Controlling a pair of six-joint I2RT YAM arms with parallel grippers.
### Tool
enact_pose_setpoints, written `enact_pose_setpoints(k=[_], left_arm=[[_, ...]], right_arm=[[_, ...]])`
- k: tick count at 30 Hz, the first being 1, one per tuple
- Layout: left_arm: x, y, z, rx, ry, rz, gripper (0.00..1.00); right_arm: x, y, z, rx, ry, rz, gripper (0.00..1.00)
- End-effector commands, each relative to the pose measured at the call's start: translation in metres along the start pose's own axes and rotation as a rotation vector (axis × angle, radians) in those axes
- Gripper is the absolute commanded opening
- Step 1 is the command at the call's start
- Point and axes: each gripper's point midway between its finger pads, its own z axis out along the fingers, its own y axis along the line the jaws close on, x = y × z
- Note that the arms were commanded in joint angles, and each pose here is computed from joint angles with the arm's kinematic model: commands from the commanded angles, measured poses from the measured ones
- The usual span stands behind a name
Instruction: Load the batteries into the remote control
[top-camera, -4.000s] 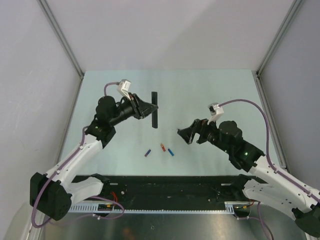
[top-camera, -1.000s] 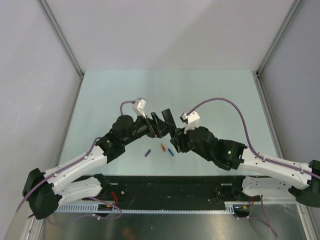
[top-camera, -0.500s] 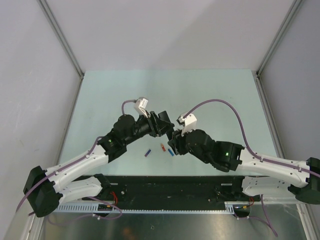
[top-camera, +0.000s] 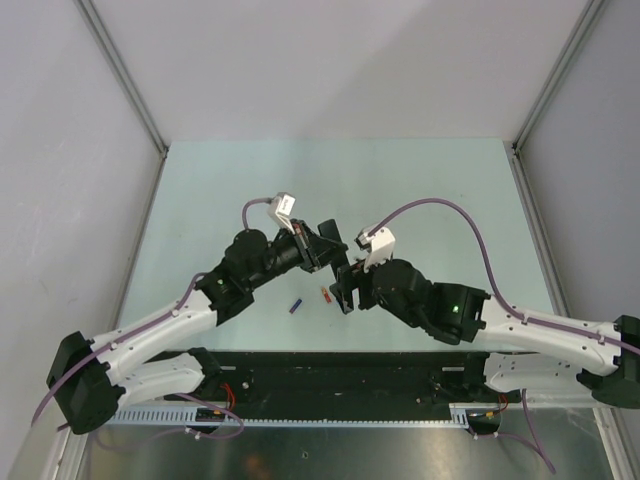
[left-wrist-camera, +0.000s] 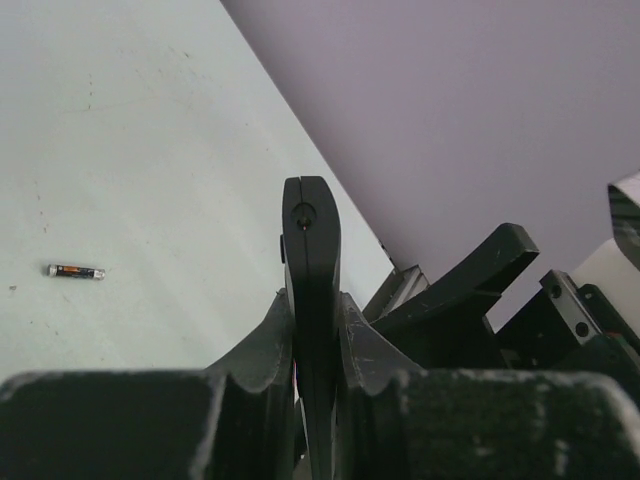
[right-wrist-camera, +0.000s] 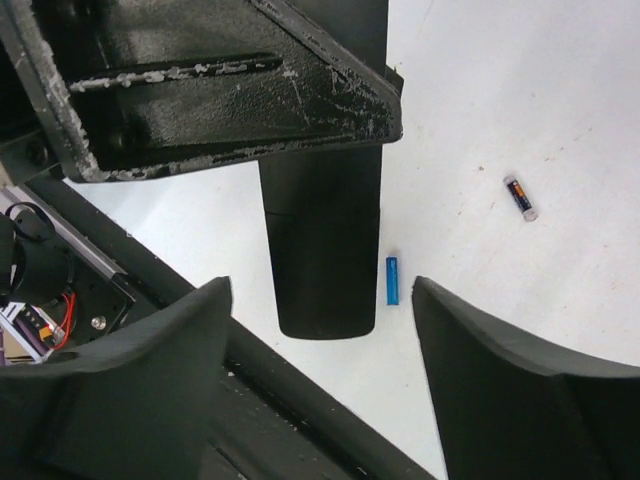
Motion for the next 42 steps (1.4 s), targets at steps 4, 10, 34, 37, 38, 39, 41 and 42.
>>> enact_pose_setpoints(k=[4, 10, 34, 37, 38, 39, 41, 42], left_arm=[[-0.022, -0.003, -0.004, 0.009, -0.072, 0.036, 0.0], [-0.051, 0.01, -0.018, -0.011, -0.189, 0.021, 0.0], [-0.06, 0.007, -0.037, 0.073, -0.363, -0.01, 0.0], [-0.059, 0.006, -0.038, 0.08, -0.36, -0.009, 0.0], [-0.059, 0.005, -0.038, 0.084, -0.358, -0.008, 0.0], [-0.058, 0.004, -0.038, 0.088, -0.356, -0.007, 0.0], [-0.057, 0.003, -0.038, 0.091, -0.35, -0.008, 0.0], [-0.056, 0.003, -0.038, 0.092, -0.347, -0.008, 0.0]], right_arm=[[-0.036, 0.01, -0.024, -0.059, -0.086, 0.059, 0.91], [-0.048, -0.009, -0.037, -0.037, -0.136, 0.204, 0.93], [-0.063, 0.016, 0.004, -0.609, -0.17, 0.728, 0.92], [-0.063, 0.016, 0.009, -0.613, -0.169, 0.737, 0.9], [-0.061, 0.015, 0.013, -0.607, -0.161, 0.742, 0.88], [-0.063, 0.015, 0.014, -0.611, -0.165, 0.744, 0.87], [-0.062, 0.016, 0.017, -0.61, -0.158, 0.752, 0.86], [-0.063, 0.016, 0.018, -0.611, -0.161, 0.753, 0.85]])
